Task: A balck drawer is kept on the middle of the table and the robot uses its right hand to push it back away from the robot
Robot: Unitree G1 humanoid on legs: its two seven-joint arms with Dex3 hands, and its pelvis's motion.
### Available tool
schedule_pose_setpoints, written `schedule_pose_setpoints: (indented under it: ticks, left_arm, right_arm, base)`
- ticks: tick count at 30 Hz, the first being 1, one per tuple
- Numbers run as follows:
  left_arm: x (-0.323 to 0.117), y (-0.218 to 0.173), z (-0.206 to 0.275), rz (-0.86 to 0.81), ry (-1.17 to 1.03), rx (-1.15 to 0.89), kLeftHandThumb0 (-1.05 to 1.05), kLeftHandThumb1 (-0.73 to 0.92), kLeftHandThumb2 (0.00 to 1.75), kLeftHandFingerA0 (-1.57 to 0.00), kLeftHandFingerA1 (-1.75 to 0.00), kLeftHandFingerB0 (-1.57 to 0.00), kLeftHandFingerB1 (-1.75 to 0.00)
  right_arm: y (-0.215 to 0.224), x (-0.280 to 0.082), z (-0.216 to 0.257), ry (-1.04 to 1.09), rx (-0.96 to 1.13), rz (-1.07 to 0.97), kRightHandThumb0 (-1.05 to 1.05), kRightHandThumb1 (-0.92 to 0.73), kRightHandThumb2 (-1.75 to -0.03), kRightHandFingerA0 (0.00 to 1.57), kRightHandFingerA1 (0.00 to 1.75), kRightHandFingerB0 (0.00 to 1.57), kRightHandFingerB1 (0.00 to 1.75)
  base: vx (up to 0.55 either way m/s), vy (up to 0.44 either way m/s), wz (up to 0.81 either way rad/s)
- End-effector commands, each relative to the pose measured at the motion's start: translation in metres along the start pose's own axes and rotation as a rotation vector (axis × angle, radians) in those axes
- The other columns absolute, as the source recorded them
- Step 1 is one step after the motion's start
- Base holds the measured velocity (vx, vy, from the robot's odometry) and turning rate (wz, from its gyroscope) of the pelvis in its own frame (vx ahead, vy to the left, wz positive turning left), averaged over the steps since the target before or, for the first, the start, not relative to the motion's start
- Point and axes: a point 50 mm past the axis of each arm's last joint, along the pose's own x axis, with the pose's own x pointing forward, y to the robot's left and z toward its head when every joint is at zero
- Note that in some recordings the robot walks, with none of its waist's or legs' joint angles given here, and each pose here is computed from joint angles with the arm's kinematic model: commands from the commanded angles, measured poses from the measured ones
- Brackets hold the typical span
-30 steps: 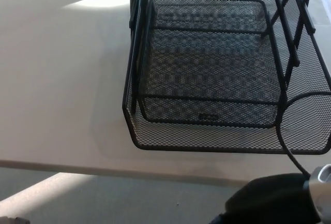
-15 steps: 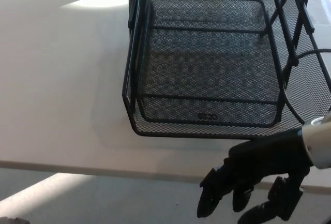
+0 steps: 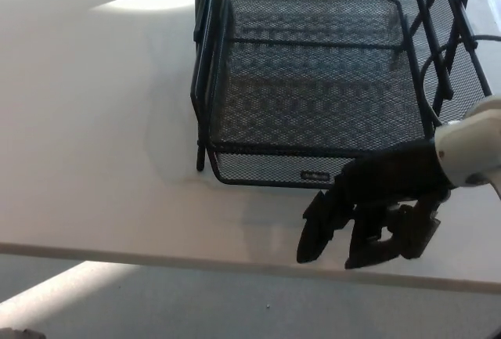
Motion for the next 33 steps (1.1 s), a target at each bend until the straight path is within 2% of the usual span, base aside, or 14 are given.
schedule_pose_setpoints:
  ticks: [1,7,12,13,18,19,23,24,33]
  left_arm:
    - [-0.002,0.001,-0.002,-0.005,0.001,0.008,-0.56,0.71,0.62,-0.48,-0.39,-0.32,-0.33]
    - [-0.002,0.001,-0.003,-0.003,0.004,0.018,-0.54,0.75,0.63,-0.53,-0.4,-0.33,-0.33]
    - [-0.002,0.001,-0.003,-0.001,-0.001,0.022,-0.55,0.75,0.63,-0.5,-0.39,-0.34,-0.33]
    - [-0.002,0.001,-0.003,-0.002,0.002,0.023,-0.54,0.75,0.63,-0.5,-0.39,-0.34,-0.33]
    - [-0.002,0.001,-0.004,0.0,0.007,0.027,-0.54,0.75,0.63,-0.51,-0.39,-0.34,-0.33]
    - [-0.002,0.0,-0.004,0.001,0.006,0.025,-0.54,0.75,0.63,-0.52,-0.39,-0.34,-0.33]
    - [-0.003,0.0,-0.004,-0.003,0.005,0.031,-0.55,0.75,0.63,-0.5,-0.39,-0.33,-0.33]
    - [-0.002,0.0,-0.004,-0.003,0.007,0.027,-0.54,0.75,0.63,-0.5,-0.39,-0.33,-0.33]
    - [-0.002,-0.001,-0.003,-0.005,0.005,0.016,-0.55,0.75,0.63,-0.51,-0.39,-0.34,-0.33]
  right_arm:
    - [-0.016,0.004,-0.005,0.012,-0.003,-0.011,-0.49,-0.78,-0.64,0.5,0.43,0.37,0.36]
    - [-0.035,0.008,-0.016,0.045,0.061,-0.039,-0.51,-0.75,-0.63,0.54,0.43,0.38,0.37]
    - [-0.047,0.009,-0.025,0.066,0.102,-0.067,-0.5,-0.77,-0.63,0.56,0.44,0.39,0.37]
    - [-0.05,0.009,-0.027,0.074,0.11,-0.077,-0.53,-0.72,-0.64,0.57,0.44,0.38,0.37]
    - [-0.058,0.008,-0.036,0.103,0.12,-0.105,-0.5,-0.77,-0.63,0.58,0.43,0.4,0.37]
    - [-0.06,0.008,-0.04,0.111,0.13,-0.11,-0.55,-0.64,-0.9,0.52,0.55,0.35,0.49]
    - [-0.064,0.007,-0.047,0.133,0.137,-0.124,-0.56,-0.63,-0.9,0.52,0.55,0.36,0.49]
    - [-0.065,0.007,-0.05,0.144,0.146,-0.131,-0.5,-0.76,-0.63,0.59,0.43,0.4,0.36]
    - [-0.061,0.001,-0.063,0.177,0.151,-0.15,-0.49,-0.76,-0.63,0.53,0.42,0.36,0.35]
  base:
    - [0.0,0.0,0.0]
    - [0.0,0.0,0.0]
    - [0.0,0.0,0.0]
    - [0.0,0.0,0.0]
    - [0.0,0.0,0.0]
    - [0.0,0.0,0.0]
    - [0.0,0.0,0.0]
    - [0.0,0.0,0.0]
    - [0.0,0.0,0.0]
